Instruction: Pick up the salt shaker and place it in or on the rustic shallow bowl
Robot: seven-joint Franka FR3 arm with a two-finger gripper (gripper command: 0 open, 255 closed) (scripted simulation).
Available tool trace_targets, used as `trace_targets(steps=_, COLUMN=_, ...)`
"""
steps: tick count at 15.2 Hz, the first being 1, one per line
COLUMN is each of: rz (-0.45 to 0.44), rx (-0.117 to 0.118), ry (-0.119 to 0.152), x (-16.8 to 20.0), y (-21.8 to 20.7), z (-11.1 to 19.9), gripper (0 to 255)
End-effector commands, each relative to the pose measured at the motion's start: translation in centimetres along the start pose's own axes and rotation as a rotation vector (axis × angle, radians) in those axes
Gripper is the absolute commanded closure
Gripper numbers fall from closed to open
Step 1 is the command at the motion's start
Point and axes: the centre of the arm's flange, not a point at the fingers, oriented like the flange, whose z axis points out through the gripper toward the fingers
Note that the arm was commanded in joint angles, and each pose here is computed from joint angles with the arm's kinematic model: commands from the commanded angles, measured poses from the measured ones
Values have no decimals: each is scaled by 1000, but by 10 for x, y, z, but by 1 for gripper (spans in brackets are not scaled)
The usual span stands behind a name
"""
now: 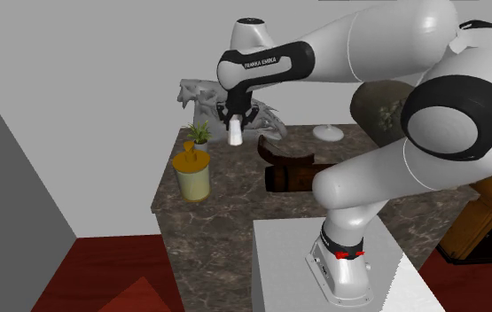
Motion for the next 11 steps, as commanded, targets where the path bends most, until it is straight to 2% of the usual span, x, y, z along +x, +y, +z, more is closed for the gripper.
trace_targets(steps=1, rz=0, rx=0, ry=0, x=5, y=12, z=-5, gripper=255)
trace_targets(steps=11, rz=0, rx=0, ry=0, x=58, y=133, z=-17, gripper=255)
